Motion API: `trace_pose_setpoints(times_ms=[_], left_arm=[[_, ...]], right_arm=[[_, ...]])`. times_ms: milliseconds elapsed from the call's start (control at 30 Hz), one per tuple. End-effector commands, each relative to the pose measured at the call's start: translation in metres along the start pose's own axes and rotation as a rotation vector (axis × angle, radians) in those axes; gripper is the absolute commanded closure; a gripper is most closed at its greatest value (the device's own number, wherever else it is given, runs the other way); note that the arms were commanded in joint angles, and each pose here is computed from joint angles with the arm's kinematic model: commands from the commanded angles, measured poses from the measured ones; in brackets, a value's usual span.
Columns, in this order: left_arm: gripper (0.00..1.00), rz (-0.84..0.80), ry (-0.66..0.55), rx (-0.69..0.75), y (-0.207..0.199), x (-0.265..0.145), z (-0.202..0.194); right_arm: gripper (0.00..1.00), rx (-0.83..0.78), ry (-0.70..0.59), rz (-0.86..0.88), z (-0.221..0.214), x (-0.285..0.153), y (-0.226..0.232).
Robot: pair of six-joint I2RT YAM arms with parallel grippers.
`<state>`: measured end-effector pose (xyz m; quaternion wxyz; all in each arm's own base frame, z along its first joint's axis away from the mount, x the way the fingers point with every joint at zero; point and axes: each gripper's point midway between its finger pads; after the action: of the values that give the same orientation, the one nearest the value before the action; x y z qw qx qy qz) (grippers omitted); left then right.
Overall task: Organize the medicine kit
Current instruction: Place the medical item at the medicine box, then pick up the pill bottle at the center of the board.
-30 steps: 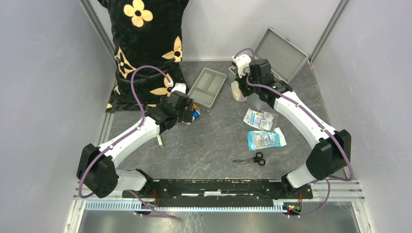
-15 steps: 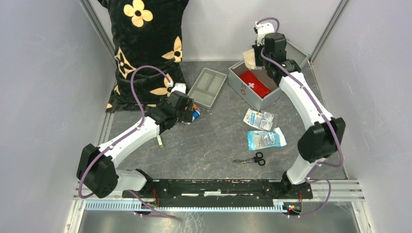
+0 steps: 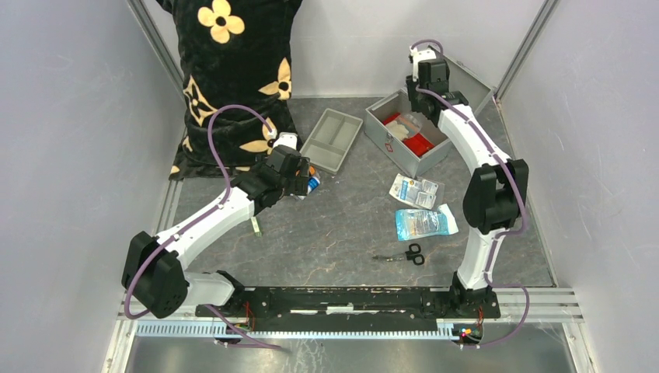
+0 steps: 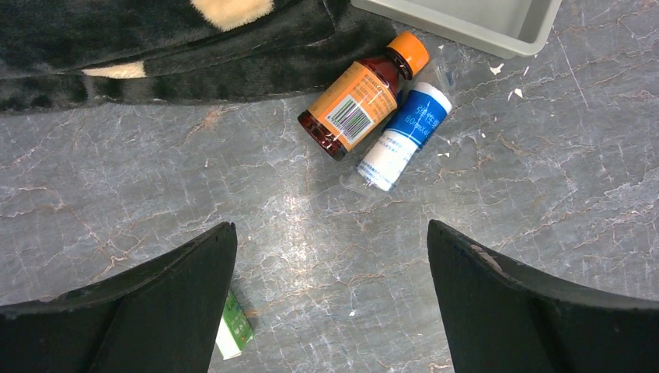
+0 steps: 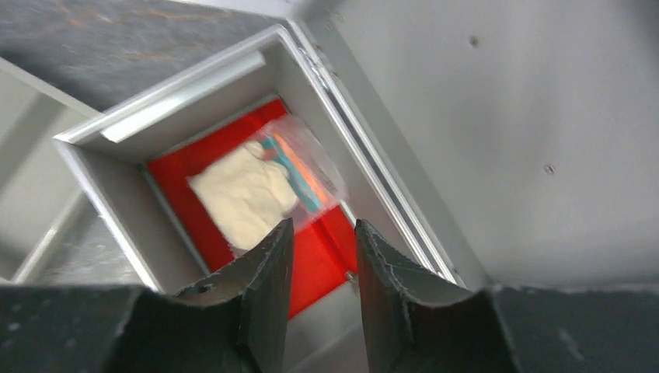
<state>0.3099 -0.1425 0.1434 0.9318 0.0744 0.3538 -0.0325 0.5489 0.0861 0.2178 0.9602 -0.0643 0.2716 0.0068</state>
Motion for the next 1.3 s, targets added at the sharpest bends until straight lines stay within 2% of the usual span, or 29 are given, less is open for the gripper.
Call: trace_pose_setpoints(times_ms=[0, 133, 267, 400, 500, 633, 933, 1100, 1267], left_arm=[[0.03, -0.005, -0.064, -0.009, 0.002, -0.008, 0.021], [0.02, -0.008, -0.068, -0.014, 0.001, -0.008, 0.022], [0.02, -0.008, -0.085, -0.029, 0.002, -0.010, 0.026], [0.02, 0.003, -0.101, -0.041, 0.004, -0.012, 0.029], [0.02, 0.018, -0.119, -0.056, 0.009, -0.016, 0.031], [0.02, 0.040, -0.156, -0.085, 0.016, -0.023, 0.037], [0.02, 0.055, -0.189, -0.121, 0.030, -0.042, 0.035], [0.02, 0.062, -0.175, -0.110, 0.033, -0.041, 0.022], [0.02, 0.058, -0.190, -0.105, 0.034, -0.044, 0.026]], right_arm=[[0.58, 0.024, -0.047, -0.094, 0.009, -0.034, -0.028], [0.56, 0.046, -0.110, 0.009, 0.016, -0.069, -0.017], [0.53, 0.137, -0.122, 0.237, 0.013, -0.097, 0.038], [0.52, 0.350, -0.085, 0.349, -0.012, -0.113, 0.091], [0.51, 0.579, -0.050, 0.436, -0.037, -0.126, 0.132], [0.48, 0.802, 0.016, 0.476, -0.069, -0.132, 0.176], [0.45, 0.867, 0.247, 0.423, -0.129, -0.123, 0.262], [0.45, 0.887, 0.326, 0.423, -0.153, -0.116, 0.296], [0.45, 0.874, 0.374, 0.442, -0.164, -0.107, 0.320]])
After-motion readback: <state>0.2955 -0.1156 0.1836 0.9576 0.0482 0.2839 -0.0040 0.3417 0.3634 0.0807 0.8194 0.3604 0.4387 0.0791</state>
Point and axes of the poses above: each gripper's point midway between its finger pads, its own x axis out along the fingers, its own y axis along the line the jaws close on, z = x × y, and after that the axes turned 4 degrees about x, right-handed
